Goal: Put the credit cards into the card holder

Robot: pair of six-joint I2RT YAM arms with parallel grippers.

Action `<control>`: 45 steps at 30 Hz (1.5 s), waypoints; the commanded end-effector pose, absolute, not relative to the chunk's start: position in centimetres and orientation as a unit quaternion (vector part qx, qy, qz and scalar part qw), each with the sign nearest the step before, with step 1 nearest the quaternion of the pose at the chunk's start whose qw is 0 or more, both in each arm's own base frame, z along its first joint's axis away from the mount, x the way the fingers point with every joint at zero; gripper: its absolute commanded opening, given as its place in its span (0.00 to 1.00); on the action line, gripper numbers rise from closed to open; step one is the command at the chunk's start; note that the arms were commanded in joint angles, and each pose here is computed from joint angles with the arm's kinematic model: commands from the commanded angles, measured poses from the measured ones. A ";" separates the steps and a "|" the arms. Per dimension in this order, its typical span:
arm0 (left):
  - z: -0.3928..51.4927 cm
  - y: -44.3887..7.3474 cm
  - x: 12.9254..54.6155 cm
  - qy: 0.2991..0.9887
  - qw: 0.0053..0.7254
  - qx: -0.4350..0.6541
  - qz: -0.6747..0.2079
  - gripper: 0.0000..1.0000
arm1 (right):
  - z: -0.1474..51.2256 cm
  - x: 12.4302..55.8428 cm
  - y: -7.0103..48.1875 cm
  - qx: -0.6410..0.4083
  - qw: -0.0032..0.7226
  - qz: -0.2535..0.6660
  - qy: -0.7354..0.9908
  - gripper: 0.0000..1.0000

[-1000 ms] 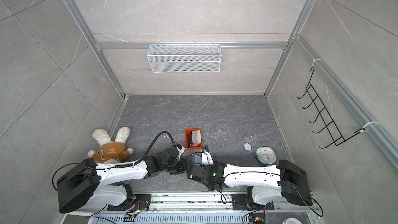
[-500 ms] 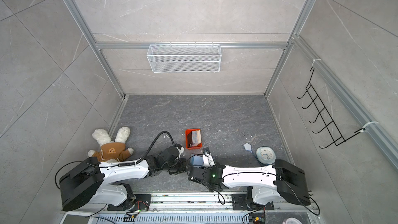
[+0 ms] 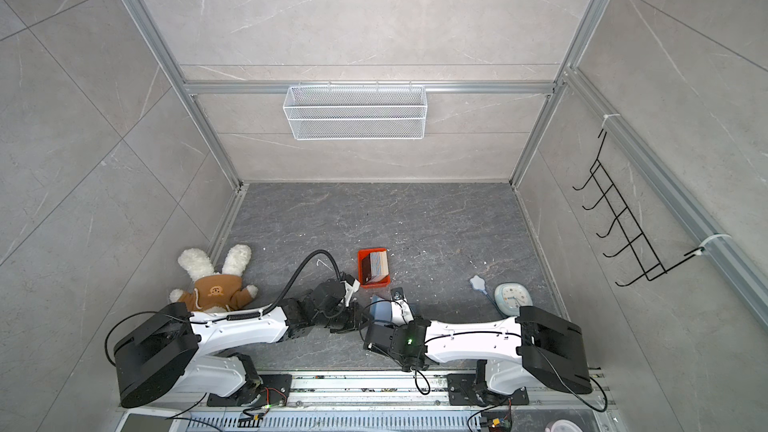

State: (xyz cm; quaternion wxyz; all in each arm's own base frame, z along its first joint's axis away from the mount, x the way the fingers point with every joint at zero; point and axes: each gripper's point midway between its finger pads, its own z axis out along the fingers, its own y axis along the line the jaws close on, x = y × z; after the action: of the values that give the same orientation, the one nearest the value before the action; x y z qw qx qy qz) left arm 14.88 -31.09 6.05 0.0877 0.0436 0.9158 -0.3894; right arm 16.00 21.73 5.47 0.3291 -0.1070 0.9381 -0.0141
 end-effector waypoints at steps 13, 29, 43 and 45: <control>10.0 -32.8 15.5 0.881 0.120 0.084 -0.450 0.27 | 4.1 15.8 21.3 -0.097 0.322 -0.014 0.942 0.00; 9.6 -32.9 15.7 0.885 0.118 0.084 -0.443 0.00 | 5.4 15.8 22.6 -0.085 0.329 0.043 0.939 0.00; 8.1 -32.8 16.1 0.913 0.138 0.080 -0.375 0.00 | 11.1 16.7 23.1 -0.077 0.372 0.138 0.915 0.14; 8.2 -32.8 16.3 0.917 0.144 0.079 -0.365 0.00 | 12.0 16.9 23.1 -0.075 0.383 0.147 0.909 0.14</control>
State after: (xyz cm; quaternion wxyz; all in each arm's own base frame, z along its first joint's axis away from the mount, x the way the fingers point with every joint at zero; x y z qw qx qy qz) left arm 15.46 -32.72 7.77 0.1200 0.0726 0.9115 -0.3866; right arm 16.54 23.11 10.58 0.3675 -0.0681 0.9165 0.1425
